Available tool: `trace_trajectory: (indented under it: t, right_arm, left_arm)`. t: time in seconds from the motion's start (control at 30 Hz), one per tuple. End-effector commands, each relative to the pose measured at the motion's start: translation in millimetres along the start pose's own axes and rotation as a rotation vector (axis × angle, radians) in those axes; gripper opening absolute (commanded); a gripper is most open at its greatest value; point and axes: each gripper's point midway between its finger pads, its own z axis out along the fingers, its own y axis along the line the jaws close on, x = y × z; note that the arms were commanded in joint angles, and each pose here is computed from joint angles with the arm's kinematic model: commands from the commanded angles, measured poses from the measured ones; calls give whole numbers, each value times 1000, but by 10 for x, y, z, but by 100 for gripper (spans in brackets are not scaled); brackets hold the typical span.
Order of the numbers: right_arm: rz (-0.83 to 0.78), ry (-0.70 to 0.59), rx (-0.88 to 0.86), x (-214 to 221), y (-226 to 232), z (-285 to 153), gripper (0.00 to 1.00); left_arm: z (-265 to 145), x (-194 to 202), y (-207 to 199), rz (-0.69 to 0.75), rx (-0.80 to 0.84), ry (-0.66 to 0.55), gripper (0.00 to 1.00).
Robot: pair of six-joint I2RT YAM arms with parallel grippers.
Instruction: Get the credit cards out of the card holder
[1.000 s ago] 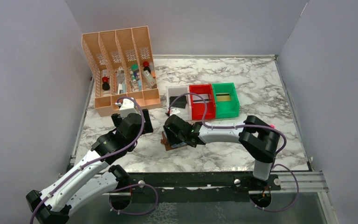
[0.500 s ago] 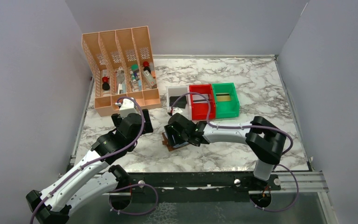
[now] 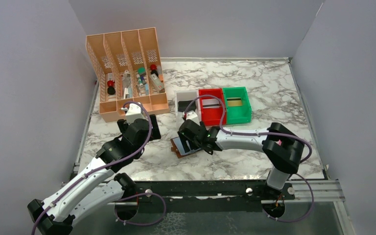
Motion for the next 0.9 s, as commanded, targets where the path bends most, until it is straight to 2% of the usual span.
trace_trajectory:
  t: [0.0,0.23,0.4,0.7,0.87]
  right_arm:
    - [-53,56,114,197,-227,187,80]
    - [-80,93,198,324,-388,312,81]
    - [-85,68,236,263,-495,263,83]
    - [-72,54,61,153,-259,219,86]
    - [-51,133,81,398,-340,370,84]
  left_arm:
    - [-6,17,-29,-2,15,13,99]
    - [-4,21,-27,-2,14,14,99]
    - [4,25,-25,2,10,16,99]
    - [18,43,-34,10,8,25,99]
    - [19,47,-32,10,8,26,99]
